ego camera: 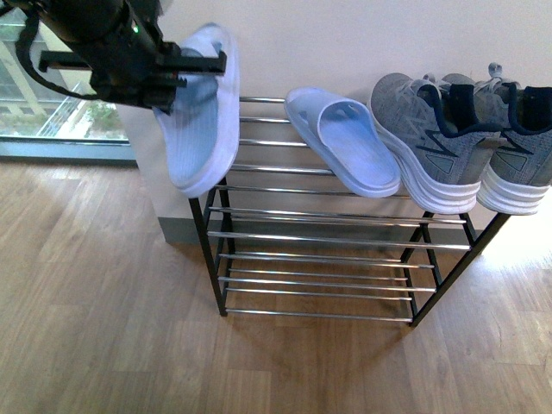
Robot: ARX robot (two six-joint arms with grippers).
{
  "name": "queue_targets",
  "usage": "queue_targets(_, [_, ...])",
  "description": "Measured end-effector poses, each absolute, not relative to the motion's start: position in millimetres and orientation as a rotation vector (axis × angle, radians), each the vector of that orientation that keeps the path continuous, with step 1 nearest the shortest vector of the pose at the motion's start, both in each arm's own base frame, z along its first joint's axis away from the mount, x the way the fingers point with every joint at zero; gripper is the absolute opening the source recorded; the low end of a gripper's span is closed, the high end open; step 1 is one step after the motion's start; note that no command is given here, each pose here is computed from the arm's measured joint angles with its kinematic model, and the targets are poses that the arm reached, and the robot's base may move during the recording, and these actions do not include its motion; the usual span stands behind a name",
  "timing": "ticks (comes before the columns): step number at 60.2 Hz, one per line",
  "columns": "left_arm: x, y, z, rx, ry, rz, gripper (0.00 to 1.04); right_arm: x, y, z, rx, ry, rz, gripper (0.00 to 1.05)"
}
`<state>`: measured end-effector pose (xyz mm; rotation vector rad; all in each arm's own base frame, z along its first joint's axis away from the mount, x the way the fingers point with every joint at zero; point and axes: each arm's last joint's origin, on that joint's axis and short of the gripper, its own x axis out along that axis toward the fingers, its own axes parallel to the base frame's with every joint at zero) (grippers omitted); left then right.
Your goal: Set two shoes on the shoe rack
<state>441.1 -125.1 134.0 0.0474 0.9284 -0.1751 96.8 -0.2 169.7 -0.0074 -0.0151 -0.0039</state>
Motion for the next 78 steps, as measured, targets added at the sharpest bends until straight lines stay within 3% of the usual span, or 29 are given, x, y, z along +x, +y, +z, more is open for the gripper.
queue_targets(7, [448.8,-127.9,120.2,0.084,0.957,-0.198,0.02,96.8,-0.2,169.7,-0.007,-0.015,-0.004,0.95])
queue_targets(36, [499.1,-139.9,126.9,0.219,0.902,-0.271,0.02,96.8,-0.2,169.7,-0.007,-0.015,-0.003,0.95])
queue_targets(44, [503.3,-142.8,123.9,0.264,0.893,-0.287,0.02,96.8,-0.2,169.7,-0.007,-0.015,-0.003,0.95])
queue_targets(60, [500.4,-149.8,79.8,0.337,0.989,-0.337,0.02,96.8,-0.2,169.7,-0.007,-0.015,-0.003,0.95])
queue_targets(78, [509.4,-151.8,85.0,0.363,0.953,-0.341,0.02,96.8,-0.2,169.8,-0.007,-0.015,-0.003,0.95])
